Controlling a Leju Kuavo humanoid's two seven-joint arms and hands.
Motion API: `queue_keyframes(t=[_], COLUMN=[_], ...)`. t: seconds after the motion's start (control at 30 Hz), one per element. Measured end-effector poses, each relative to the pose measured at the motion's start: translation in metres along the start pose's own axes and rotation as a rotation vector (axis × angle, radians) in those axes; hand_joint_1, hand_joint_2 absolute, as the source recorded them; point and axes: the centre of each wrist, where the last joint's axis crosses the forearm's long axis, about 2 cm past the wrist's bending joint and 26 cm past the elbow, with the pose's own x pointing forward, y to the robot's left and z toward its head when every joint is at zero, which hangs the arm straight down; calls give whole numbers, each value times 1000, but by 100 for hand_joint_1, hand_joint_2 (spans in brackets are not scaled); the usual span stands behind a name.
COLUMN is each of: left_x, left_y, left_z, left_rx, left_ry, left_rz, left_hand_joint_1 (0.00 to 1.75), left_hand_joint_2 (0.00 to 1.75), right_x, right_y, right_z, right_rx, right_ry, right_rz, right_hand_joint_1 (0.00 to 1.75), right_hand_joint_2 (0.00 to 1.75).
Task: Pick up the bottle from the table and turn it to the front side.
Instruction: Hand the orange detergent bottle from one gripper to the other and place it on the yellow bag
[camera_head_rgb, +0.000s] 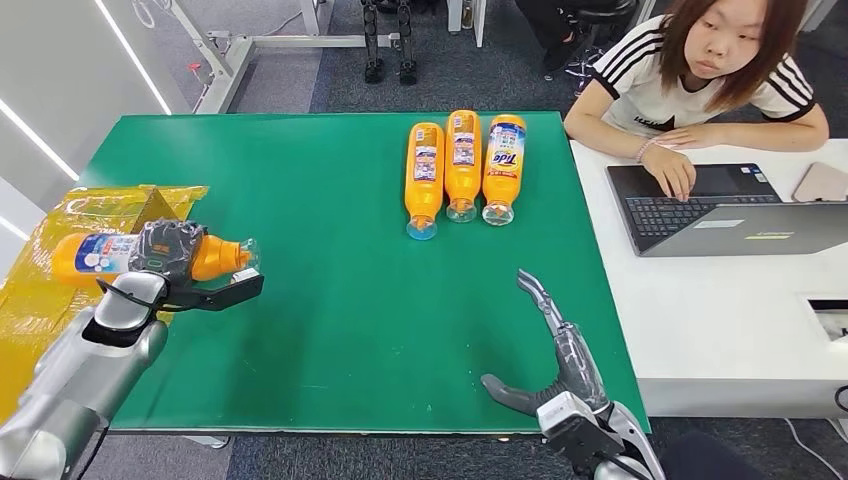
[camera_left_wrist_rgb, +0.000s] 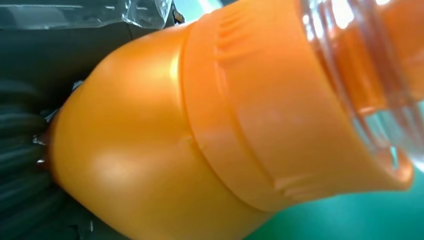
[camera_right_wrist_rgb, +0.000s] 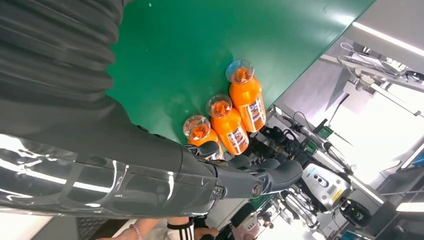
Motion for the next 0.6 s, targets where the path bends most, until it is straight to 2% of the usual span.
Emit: queue_keyframes(t=[0.43, 0.6], left_x=[9, 6], left_y=[-49, -56], left_z=[25, 25], left_rx=[-149, -179], left_ry=[59, 59], left_rz=[129, 167], left_hand_joint_1=[175, 175], left_hand_joint_2=[175, 175], right_x=[0, -2], right_y=[0, -1], right_z=[-1, -7], right_rx=[27, 39], right_ry=[-1, -10], right_rz=[-2, -2], right_hand_joint_1=[0, 0], right_hand_joint_2=[175, 175])
